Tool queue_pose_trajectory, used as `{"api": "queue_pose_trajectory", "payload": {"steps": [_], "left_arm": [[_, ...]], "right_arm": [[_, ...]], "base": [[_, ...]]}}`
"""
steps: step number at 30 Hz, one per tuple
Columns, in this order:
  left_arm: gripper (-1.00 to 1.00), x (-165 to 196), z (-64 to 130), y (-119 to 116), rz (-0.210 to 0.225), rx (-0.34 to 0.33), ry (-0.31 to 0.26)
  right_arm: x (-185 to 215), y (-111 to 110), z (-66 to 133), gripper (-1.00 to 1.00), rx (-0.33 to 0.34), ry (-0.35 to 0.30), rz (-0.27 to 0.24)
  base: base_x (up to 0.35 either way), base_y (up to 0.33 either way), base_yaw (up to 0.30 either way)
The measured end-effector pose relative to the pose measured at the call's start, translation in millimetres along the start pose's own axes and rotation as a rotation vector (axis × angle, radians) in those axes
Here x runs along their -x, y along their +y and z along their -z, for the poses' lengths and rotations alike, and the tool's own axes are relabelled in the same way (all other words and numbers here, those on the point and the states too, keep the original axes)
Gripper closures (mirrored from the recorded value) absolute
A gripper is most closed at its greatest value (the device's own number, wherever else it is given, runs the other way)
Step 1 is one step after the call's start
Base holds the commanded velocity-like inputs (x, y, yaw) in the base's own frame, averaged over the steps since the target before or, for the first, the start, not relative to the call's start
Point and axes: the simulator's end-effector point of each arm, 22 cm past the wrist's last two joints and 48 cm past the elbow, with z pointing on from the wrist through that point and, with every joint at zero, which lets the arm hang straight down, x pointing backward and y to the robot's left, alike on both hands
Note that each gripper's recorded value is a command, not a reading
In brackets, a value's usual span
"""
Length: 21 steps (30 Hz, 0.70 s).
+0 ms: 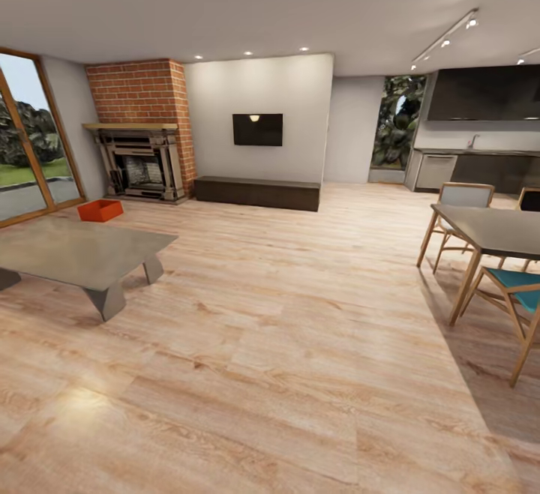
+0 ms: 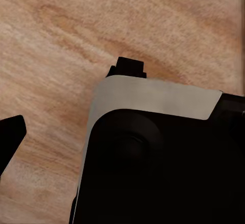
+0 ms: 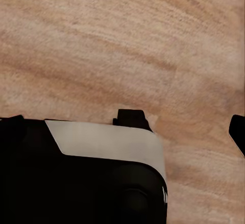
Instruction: Move the two storage containers from the living room to the garage. In the garage, place one container on the floor and stack the other container on top of it (either order is fine).
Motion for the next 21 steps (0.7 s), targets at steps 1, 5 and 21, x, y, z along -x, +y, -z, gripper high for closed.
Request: {"api": "queue_pose_trajectory", "payload": {"steps": [1, 5, 21], "left_arm": [[-1.0, -0.4, 0.0, 0.1, 0.0, 0.0, 0.001], [-1.0, 0.0, 0.0, 0.0, 0.0, 0.0, 0.0], [-1.0, 0.2, 0.0, 0.0, 0.001, 0.0, -0.001]], "right_arm": [[-0.2, 0.0, 0.0, -1.0, 0.0, 0.0, 0.0], [-0.3, -0.1, 0.0, -1.0, 0.0, 0.0, 0.0], [-0.4, 0.0, 0.0, -1.0, 0.0, 0.001, 0.0]], "base": [[0.322, 0.0, 0.0], [0.322, 0.0, 0.0], [0.322, 0.0, 0.0]]}}
